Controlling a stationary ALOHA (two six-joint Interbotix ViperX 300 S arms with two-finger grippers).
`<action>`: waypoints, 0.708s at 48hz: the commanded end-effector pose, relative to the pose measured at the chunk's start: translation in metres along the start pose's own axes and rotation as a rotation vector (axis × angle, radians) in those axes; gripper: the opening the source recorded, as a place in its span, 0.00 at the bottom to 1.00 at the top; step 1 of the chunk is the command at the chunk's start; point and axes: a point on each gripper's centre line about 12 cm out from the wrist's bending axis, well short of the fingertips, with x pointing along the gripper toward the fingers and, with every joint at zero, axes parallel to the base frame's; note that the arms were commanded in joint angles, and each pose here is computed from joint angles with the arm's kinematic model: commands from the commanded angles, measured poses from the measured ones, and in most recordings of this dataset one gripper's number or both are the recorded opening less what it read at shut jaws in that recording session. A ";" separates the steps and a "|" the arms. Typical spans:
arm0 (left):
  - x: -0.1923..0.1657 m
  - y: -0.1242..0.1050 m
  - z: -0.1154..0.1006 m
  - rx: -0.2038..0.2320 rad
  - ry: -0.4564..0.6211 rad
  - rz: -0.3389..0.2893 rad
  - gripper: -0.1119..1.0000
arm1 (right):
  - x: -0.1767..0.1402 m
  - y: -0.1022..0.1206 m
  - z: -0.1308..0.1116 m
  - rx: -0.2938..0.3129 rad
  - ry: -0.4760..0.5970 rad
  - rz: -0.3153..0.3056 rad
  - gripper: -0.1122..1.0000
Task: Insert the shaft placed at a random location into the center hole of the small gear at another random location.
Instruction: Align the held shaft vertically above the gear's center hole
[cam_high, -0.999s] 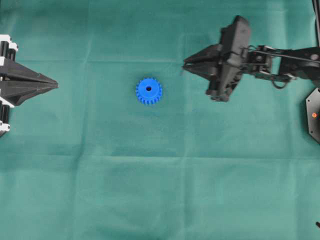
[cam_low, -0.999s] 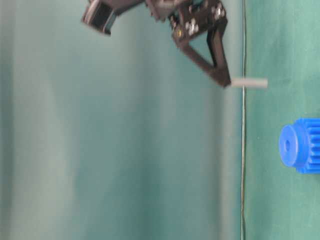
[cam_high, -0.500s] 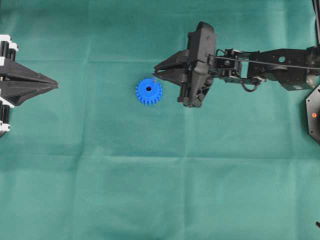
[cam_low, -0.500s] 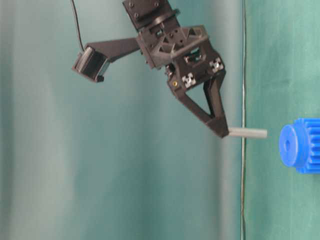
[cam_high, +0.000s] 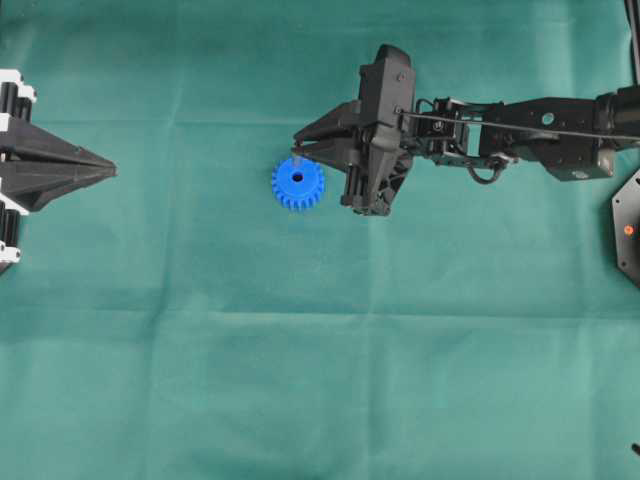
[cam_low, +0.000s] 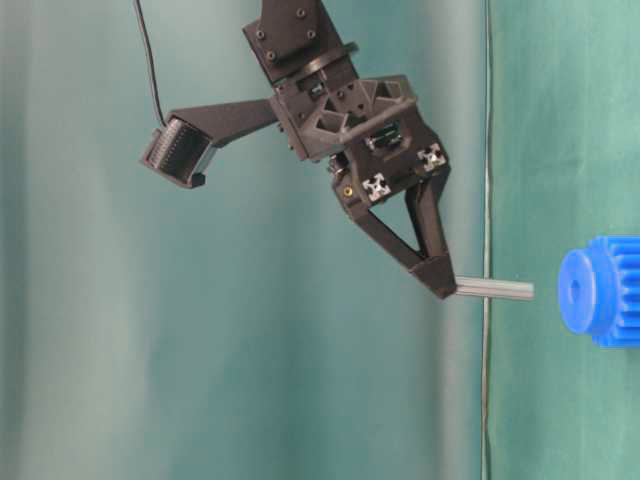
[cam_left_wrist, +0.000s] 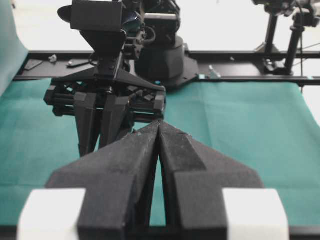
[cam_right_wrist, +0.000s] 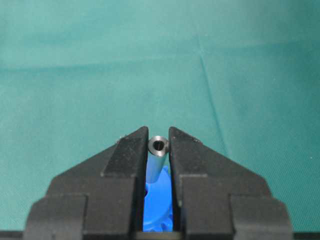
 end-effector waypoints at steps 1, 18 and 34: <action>0.003 0.001 0.008 0.005 -0.014 0.003 0.10 | 0.001 0.000 0.012 -0.017 -0.029 0.000 0.21; 0.003 0.001 0.007 0.005 -0.006 0.003 0.10 | 0.011 0.002 0.001 -0.009 0.000 0.005 0.21; 0.003 0.001 0.006 0.003 0.002 0.003 0.10 | 0.013 0.002 -0.003 -0.001 0.012 0.004 0.21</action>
